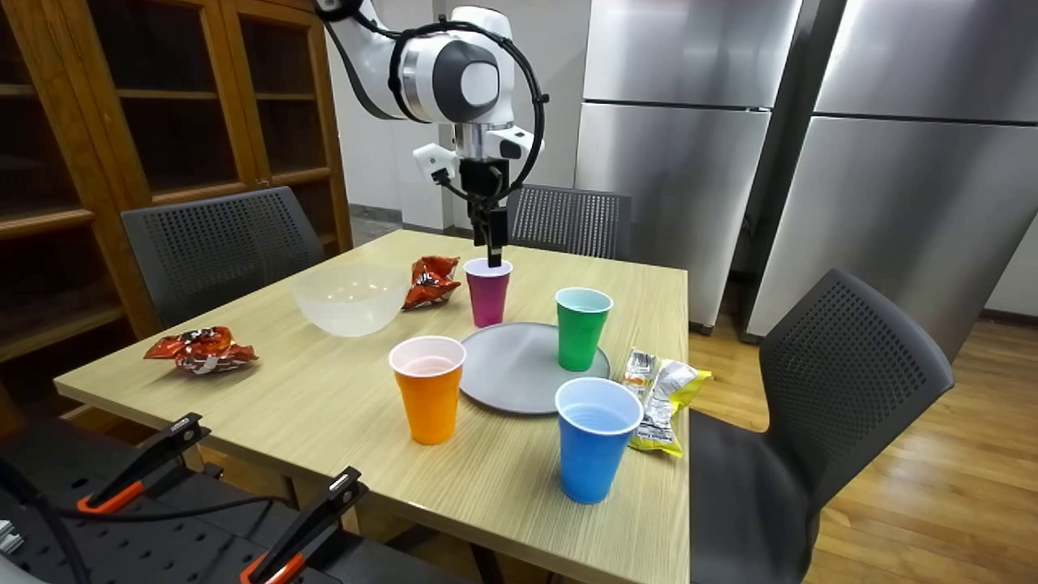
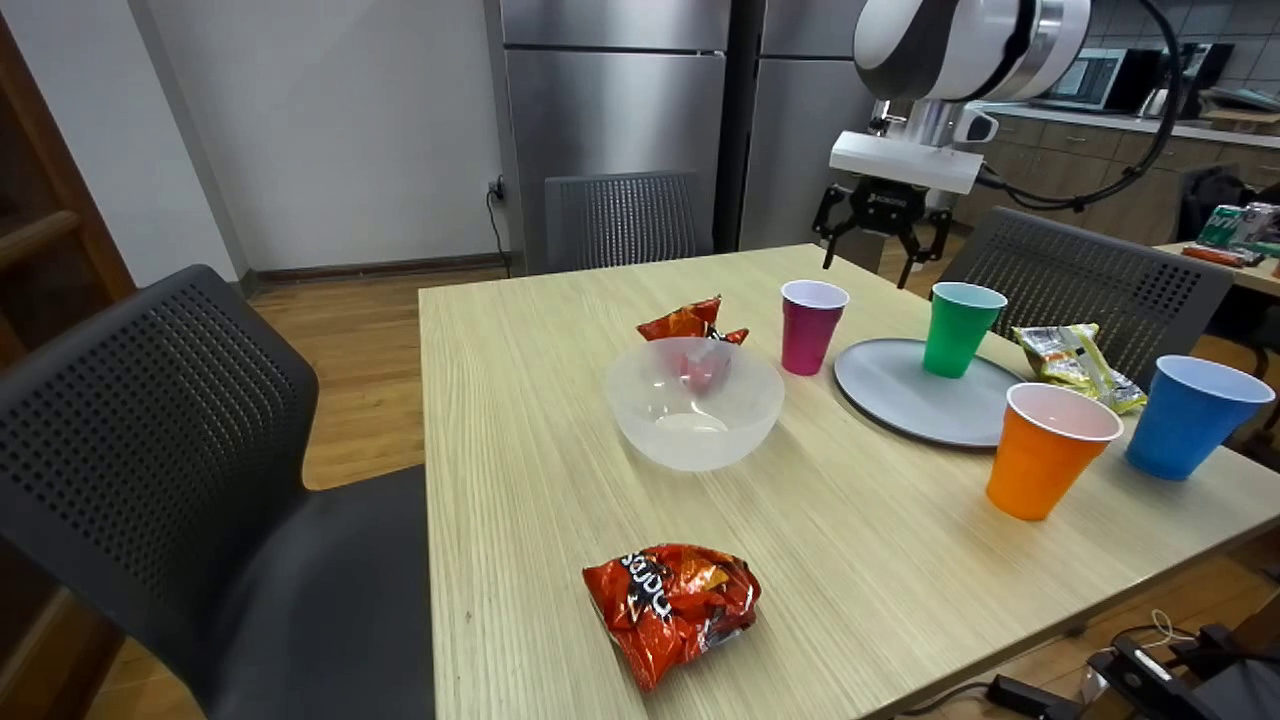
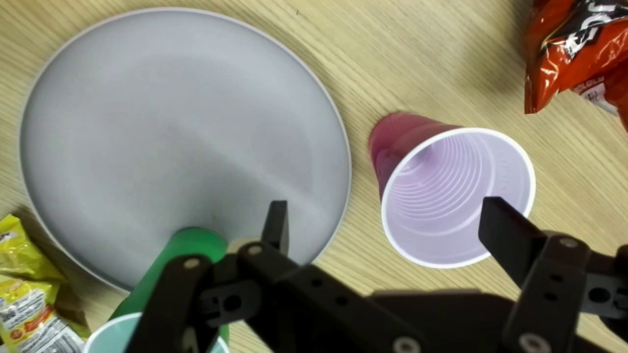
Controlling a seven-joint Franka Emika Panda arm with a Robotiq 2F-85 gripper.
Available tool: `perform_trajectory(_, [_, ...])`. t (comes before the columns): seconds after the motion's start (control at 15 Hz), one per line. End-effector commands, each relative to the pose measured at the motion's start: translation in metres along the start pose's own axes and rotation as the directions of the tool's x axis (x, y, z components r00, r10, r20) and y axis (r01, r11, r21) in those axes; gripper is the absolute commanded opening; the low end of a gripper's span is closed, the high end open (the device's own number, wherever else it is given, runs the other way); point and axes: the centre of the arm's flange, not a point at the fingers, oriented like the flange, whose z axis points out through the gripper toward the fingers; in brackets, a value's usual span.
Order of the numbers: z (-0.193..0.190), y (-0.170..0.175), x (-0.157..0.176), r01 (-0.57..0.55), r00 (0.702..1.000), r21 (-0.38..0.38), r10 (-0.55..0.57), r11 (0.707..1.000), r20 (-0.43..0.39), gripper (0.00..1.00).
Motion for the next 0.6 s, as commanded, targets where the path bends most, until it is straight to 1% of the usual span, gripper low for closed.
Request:
perform_trajectory(0.0, [0.013,-0.022,0.021,-0.03,1.0,-0.018,0.03,0.999,0.0,1.0])
perform_trajectory(0.53, [0.042,-0.027,0.033,-0.038,0.999,-0.05,0.039,0.998,0.017,1.0])
